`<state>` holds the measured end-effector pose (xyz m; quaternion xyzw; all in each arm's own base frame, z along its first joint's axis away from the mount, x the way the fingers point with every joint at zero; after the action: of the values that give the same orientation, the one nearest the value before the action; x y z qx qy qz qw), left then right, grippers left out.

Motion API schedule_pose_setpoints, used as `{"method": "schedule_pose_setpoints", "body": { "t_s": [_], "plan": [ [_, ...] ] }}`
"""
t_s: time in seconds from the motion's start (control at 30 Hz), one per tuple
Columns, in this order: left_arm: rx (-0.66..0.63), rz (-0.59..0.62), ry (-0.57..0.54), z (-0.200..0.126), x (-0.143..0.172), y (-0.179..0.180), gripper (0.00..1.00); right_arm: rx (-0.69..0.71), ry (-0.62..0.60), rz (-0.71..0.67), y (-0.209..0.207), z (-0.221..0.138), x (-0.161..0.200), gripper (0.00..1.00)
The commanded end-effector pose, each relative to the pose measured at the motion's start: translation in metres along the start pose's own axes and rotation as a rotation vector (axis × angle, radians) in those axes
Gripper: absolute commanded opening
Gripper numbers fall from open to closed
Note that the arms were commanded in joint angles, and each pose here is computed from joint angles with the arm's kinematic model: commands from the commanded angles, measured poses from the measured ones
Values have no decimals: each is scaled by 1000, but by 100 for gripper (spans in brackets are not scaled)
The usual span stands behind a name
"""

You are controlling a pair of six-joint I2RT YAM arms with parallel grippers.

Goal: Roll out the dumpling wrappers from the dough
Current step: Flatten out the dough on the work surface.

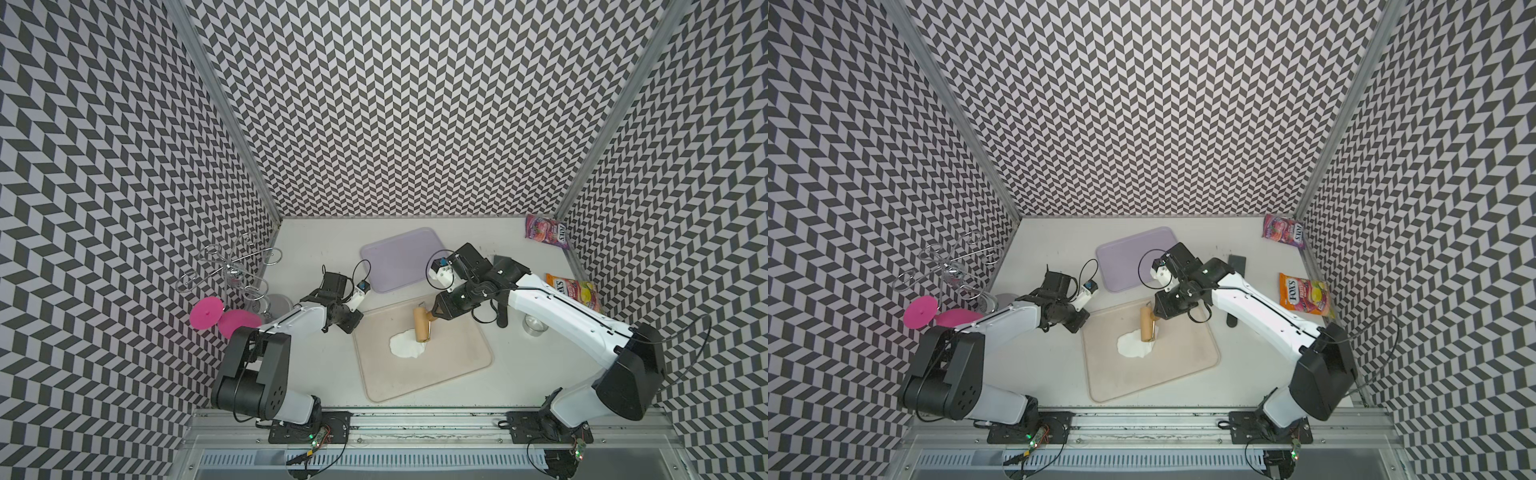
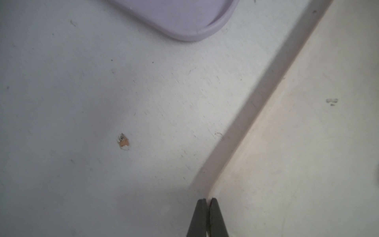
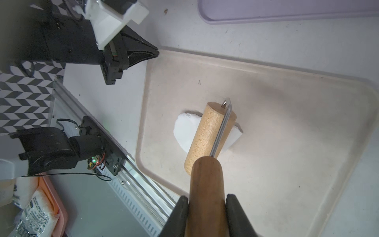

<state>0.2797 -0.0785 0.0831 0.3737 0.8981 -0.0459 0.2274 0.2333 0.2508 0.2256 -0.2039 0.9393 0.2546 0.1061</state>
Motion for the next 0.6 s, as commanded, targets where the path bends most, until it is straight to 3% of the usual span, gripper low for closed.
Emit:
{"method": "schedule_pose_setpoints", "body": {
  "t_s": [0.0,0.2,0.37,0.57],
  "plan": [
    [14,7,7,0,3,-5,0,-97,8,-13,4,18,-3,0],
    [13,9,5,0,2,-5,0,-2,54,58,-29,36,12,0],
    [11,9,7,0,3,-5,0,159,83,103,-57,37,26,0],
    [0,9,10,1,4,-4,0,213,90,121,-67,31,31,0]
  ]
}}
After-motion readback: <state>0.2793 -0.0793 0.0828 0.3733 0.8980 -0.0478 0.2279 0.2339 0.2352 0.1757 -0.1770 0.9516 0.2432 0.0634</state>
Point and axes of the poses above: each gripper's point midway between its finger pads, its own z axis out along the fingers, its own y axis along the line the jaws close on, x = y × z, the point moved 6 cm from there along -z, back along the fingers, and after that the axes turned 5 degrees about z, right-handed, at the moved point
